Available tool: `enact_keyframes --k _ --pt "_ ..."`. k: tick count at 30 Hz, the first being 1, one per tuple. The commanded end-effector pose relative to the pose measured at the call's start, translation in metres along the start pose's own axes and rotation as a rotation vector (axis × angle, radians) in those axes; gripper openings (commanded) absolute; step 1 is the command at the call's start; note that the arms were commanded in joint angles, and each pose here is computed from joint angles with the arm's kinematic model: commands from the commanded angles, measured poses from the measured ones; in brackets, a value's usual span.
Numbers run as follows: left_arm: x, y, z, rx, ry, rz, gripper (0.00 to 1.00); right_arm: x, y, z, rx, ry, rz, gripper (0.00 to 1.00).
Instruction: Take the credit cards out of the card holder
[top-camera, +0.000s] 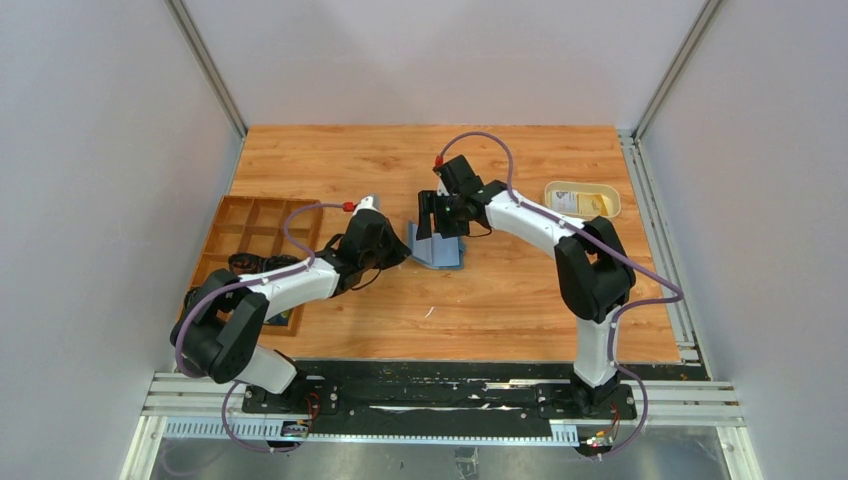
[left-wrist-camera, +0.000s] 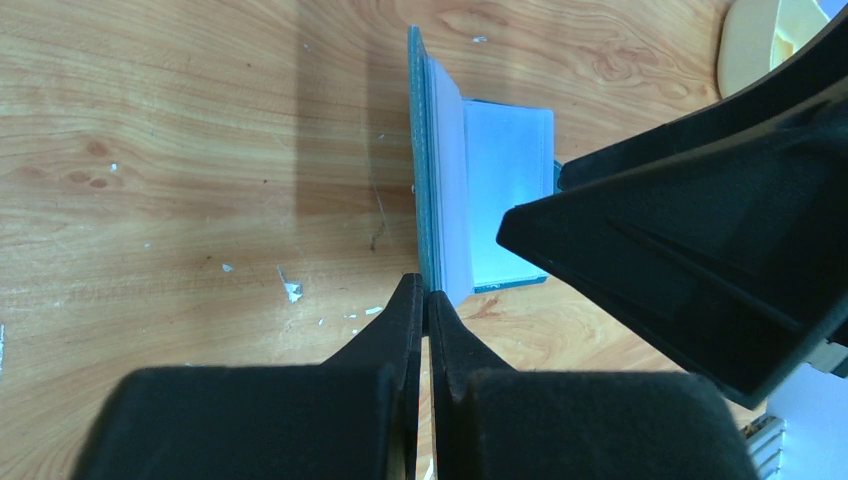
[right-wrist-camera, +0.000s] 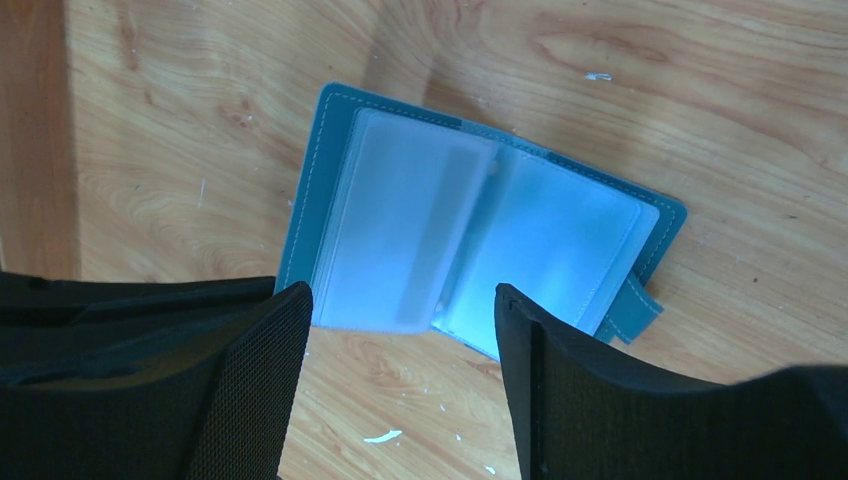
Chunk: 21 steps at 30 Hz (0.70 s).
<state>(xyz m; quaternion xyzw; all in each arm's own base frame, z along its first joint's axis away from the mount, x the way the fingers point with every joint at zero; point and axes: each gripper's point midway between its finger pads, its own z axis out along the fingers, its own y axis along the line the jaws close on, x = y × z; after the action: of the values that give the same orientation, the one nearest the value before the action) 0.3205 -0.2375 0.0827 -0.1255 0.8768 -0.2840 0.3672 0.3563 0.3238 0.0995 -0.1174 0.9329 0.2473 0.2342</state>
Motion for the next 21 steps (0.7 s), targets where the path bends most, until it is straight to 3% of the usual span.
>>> enact_keyframes --k 1,14,21 --pt "0.004 0.002 0.0 -0.001 -0.004 -0.006 0.0 -0.011 0.009 0.006 0.016 -0.045 0.006 0.71" --pt "0.016 0.009 0.005 -0.01 0.034 -0.009 0.0 0.0 0.004 0.05 0.061 0.031 -0.047 0.72" --pt "0.018 0.013 0.005 -0.023 0.034 -0.001 0.0 0.016 -0.012 0.053 0.121 0.063 -0.069 0.72"
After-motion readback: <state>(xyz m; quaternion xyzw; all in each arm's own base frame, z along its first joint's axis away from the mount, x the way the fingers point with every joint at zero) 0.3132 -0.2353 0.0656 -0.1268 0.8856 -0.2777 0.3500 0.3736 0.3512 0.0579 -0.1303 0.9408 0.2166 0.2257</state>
